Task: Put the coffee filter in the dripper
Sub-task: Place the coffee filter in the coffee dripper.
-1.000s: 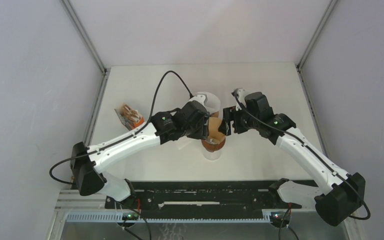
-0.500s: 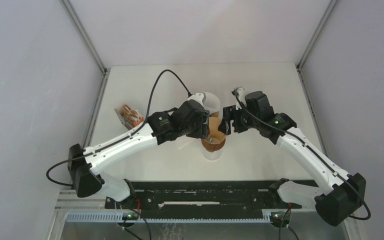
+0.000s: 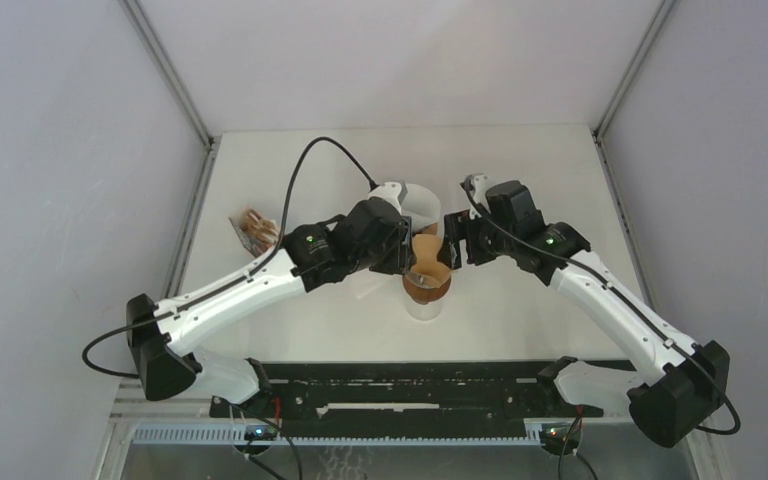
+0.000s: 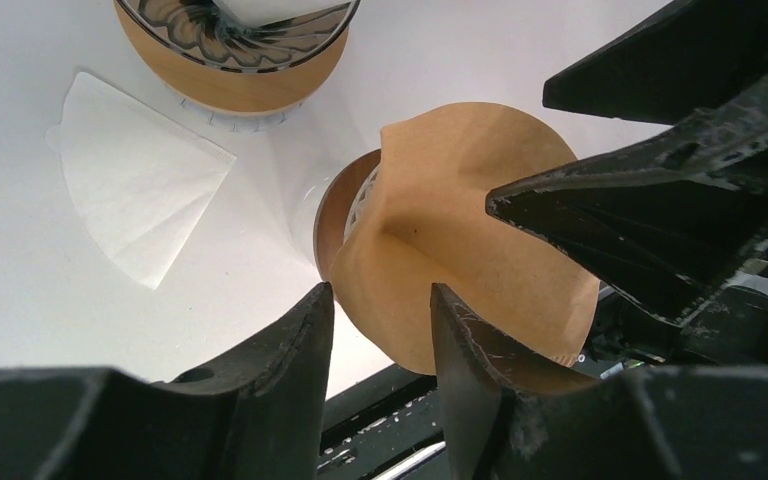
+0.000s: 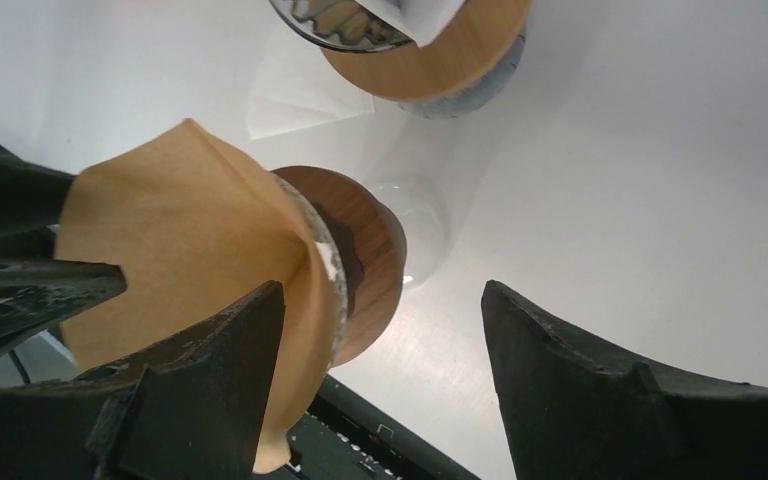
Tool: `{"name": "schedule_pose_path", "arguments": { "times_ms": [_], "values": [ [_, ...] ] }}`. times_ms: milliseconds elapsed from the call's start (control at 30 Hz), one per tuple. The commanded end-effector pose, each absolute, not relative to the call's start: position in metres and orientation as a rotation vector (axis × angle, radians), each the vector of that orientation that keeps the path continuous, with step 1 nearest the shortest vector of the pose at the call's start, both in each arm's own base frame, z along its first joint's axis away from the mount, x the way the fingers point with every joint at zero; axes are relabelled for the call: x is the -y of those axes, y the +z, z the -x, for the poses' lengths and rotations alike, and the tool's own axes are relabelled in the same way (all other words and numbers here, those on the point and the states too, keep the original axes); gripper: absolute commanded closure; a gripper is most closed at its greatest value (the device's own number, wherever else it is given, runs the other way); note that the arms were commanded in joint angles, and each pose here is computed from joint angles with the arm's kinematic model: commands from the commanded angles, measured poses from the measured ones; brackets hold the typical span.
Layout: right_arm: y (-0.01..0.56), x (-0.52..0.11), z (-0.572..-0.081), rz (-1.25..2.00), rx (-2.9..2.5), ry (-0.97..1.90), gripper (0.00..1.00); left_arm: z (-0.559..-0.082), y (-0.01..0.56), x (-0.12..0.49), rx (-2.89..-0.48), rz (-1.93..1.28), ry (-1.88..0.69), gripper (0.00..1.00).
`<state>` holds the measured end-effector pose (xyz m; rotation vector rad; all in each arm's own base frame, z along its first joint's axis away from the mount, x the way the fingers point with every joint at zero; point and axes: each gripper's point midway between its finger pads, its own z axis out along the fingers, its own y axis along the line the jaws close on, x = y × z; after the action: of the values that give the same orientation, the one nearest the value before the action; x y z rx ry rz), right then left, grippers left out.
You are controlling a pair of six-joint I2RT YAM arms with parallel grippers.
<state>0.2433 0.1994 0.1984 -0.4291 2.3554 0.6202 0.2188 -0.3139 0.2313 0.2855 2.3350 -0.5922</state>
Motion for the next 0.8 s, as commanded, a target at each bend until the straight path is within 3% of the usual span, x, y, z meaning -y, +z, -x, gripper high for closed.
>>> {"name": "schedule_pose_path", "arguments": {
  "times_ms": [0, 767],
  "values": [
    [0.199, -0.194, -0.251, 0.432, -2.353, 0.536, 0.19, -0.218, 0.232, 0.315, -2.325, -0.280, -0.627, 0.56],
    [0.163, -0.191, -0.252, 0.436, -2.424, 0.454, 0.20, -0.211, 0.189, 0.314, -2.436, -0.331, -0.532, 0.61]
  ]
}}
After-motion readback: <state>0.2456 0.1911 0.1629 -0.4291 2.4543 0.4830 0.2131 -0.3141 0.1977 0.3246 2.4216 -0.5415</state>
